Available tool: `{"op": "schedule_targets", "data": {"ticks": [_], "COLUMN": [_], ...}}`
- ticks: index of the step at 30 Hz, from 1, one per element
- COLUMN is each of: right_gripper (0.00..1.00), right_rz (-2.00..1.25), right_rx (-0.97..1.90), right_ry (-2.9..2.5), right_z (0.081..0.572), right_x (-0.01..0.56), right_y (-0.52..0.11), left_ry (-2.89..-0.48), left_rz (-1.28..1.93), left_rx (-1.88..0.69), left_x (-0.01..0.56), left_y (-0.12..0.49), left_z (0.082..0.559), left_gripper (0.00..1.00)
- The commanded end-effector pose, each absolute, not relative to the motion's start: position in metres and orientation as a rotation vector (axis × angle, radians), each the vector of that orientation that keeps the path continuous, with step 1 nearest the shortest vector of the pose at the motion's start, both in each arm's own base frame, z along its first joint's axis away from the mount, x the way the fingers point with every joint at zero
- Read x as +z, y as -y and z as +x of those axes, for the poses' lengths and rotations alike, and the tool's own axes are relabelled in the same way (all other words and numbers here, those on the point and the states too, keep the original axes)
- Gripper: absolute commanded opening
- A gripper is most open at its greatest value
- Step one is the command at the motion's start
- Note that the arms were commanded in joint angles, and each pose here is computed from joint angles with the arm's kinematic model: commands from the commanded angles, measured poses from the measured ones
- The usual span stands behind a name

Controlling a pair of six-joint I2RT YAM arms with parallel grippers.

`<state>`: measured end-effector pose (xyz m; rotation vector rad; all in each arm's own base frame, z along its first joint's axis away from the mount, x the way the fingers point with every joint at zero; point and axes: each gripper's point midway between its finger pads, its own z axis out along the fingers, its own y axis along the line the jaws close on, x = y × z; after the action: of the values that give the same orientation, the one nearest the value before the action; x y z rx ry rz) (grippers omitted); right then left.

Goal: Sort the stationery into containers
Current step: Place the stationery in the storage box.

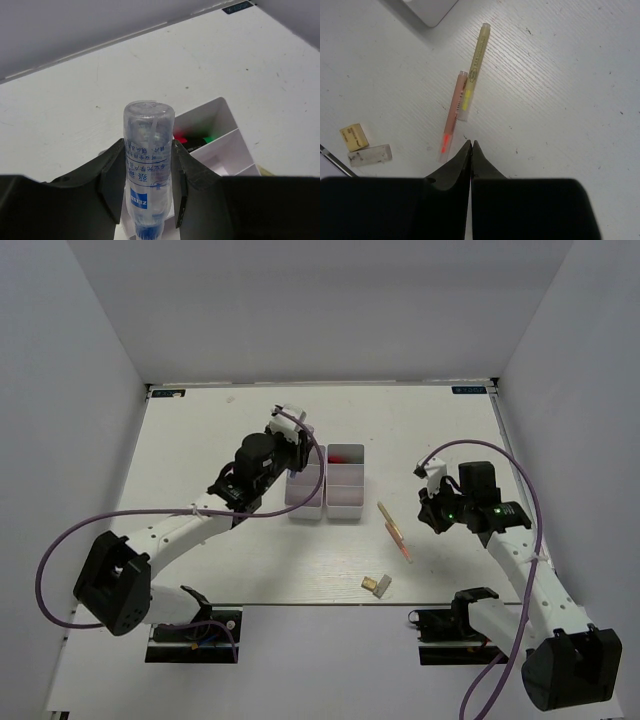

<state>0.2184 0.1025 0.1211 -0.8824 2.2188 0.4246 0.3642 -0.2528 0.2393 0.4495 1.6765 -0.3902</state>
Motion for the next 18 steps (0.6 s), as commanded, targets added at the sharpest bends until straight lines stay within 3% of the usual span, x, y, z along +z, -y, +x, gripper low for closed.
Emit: {"op": "schedule_targets", "data": {"ticks": [1, 10, 18], "right_gripper": [0.0, 0.0, 0.0], "right_rz": [-0.908, -0.93, -0.938], "right_rx": [0.435, 0.437, 0.434], "right_ry": [-2.229, -2.229, -2.236], "right_z": [0.216, 0.215, 0.215], "right_x": [0.115, 0.113, 0.11], "right_y": [-0.103, -0.103, -0.102], "left_ry": [-1.549, -1.502, -1.556], "left_rz": [0.364, 0.271, 0.357], "left_rx": [-0.518, -0.853, -0.958], "left_x": [0.271, 0.262, 0.249], "left_y": [0.261, 0.258, 0.265], "left_z": [0.366, 0.372, 0.376], "left_gripper": [0.0, 0.0, 0.0]}}
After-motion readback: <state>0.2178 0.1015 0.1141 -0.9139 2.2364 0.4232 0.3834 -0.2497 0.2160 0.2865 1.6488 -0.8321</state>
